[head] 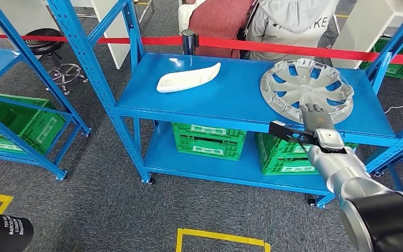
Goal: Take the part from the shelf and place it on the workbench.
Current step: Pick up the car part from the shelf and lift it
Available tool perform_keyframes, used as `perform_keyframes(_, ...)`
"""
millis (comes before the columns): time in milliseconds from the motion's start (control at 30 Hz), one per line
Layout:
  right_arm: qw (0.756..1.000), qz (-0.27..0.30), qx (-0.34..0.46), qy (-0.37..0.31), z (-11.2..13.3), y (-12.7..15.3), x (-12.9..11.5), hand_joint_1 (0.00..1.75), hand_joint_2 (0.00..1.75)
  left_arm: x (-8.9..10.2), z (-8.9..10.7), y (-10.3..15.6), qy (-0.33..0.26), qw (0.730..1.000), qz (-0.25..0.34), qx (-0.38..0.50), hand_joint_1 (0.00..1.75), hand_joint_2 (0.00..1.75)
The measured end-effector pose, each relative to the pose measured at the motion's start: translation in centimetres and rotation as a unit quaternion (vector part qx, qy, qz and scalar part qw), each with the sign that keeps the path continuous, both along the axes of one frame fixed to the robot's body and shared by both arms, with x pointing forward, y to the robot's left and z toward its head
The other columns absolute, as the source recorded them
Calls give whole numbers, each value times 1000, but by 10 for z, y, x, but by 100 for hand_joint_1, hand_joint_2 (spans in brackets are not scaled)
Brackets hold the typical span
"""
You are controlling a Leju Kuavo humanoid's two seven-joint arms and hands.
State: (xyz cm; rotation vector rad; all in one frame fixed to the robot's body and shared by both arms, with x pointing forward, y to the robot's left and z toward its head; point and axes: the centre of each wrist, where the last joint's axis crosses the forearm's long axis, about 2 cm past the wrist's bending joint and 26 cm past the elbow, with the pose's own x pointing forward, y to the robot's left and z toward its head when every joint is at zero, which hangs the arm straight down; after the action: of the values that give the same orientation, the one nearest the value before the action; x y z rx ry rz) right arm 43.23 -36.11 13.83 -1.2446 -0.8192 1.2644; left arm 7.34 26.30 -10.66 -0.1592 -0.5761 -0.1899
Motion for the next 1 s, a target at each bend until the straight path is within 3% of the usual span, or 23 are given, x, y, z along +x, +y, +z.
perform_keyframes(67, 1000, -3, 2, 4, -9, 0, -6, 2, 175, -2, 0, 0, 1, 1000, 0, 0, 0, 0)
perform_keyframes(200, 1000, -2, 10, 0, -18, -1, -12, 175, 175, -4, -1, 0, 1, 1000, 1, -1, 0, 0)
perform_keyframes(600, 1000, 6, 0, 2, -13, -1, -9, 169, 175, -5, -1, 0, 1, 1000, -1, -5, 0, 0)
perform_keyframes(733, 1000, 8, -2, 3, -12, -1, -8, 0, 175, -6, -1, 0, 2, 1000, 2, -7, 0, 0)
perform_keyframes(1000, 1000, 5, -4, 6, -15, 1, -10, 0, 175, -8, -1, -1, 3, 1000, 4, -11, 0, 0)
